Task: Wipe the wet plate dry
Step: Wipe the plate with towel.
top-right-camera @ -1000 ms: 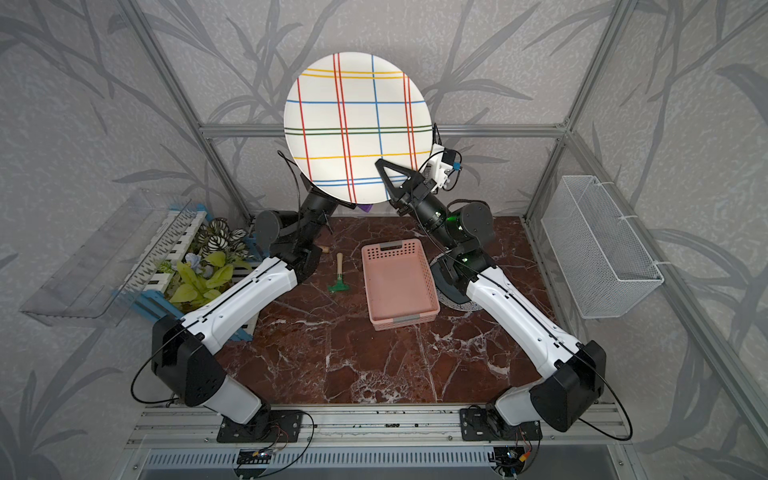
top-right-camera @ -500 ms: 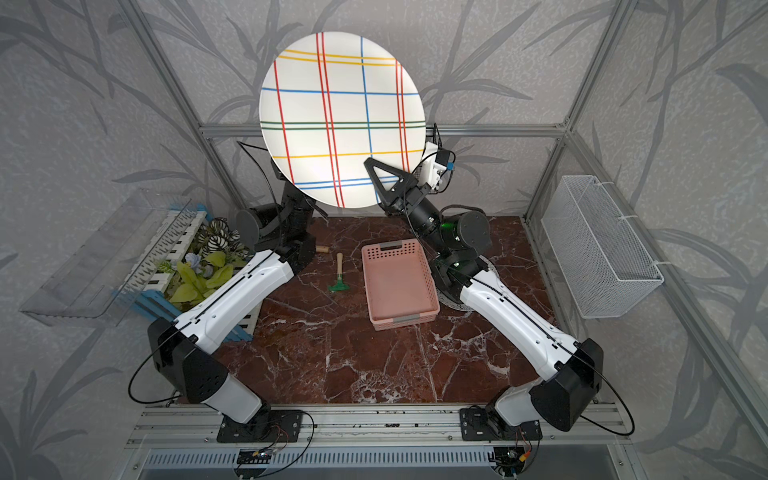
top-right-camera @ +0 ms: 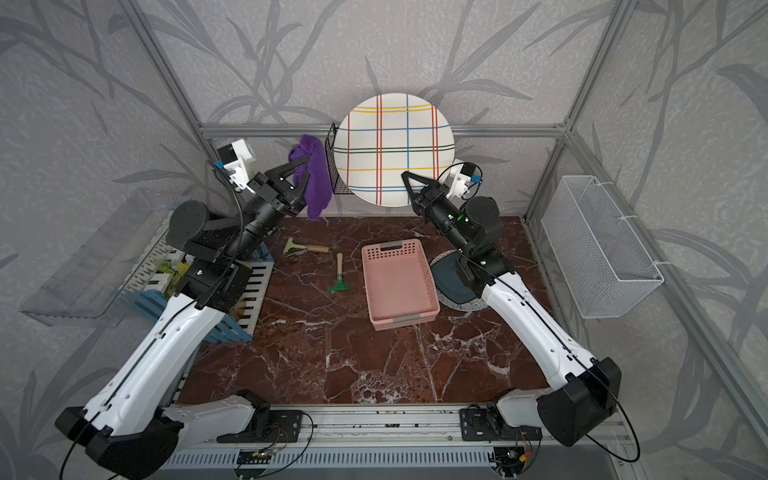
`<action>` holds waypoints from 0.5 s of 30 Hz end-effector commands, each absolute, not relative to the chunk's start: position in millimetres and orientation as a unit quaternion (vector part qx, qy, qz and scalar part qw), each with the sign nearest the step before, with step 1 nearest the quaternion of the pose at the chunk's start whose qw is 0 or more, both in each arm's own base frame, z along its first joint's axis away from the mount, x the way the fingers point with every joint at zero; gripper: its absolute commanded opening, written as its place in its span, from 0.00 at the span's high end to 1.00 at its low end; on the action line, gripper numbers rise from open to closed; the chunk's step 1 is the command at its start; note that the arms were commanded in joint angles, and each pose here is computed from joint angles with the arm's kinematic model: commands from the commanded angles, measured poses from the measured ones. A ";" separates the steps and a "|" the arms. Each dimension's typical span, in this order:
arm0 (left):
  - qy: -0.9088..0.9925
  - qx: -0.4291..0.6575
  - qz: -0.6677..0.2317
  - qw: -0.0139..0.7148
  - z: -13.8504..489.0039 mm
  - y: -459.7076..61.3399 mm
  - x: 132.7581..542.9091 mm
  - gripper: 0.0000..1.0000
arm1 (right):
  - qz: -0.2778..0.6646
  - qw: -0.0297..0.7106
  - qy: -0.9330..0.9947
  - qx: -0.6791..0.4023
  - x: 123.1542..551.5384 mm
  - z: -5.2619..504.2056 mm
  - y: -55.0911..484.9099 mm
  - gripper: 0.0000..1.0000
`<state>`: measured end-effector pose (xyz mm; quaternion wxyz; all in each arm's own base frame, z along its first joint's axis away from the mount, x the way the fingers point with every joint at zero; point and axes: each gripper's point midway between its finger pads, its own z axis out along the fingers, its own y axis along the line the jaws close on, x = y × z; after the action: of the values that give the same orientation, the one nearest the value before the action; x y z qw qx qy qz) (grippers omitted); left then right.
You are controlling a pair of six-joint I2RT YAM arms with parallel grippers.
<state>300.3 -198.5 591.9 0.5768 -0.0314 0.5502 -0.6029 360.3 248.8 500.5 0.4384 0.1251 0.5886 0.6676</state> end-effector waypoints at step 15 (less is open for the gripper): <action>0.730 0.107 -0.469 0.485 441.2 -323.3 323.7 1.00 | 0.716 0.448 0.534 0.034 317.6 559.6 294.2 1.00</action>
<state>329.5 -300.0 468.4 0.5270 0.0820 0.7089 -0.4614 357.5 296.4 460.6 0.4105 0.0968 0.6528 0.6292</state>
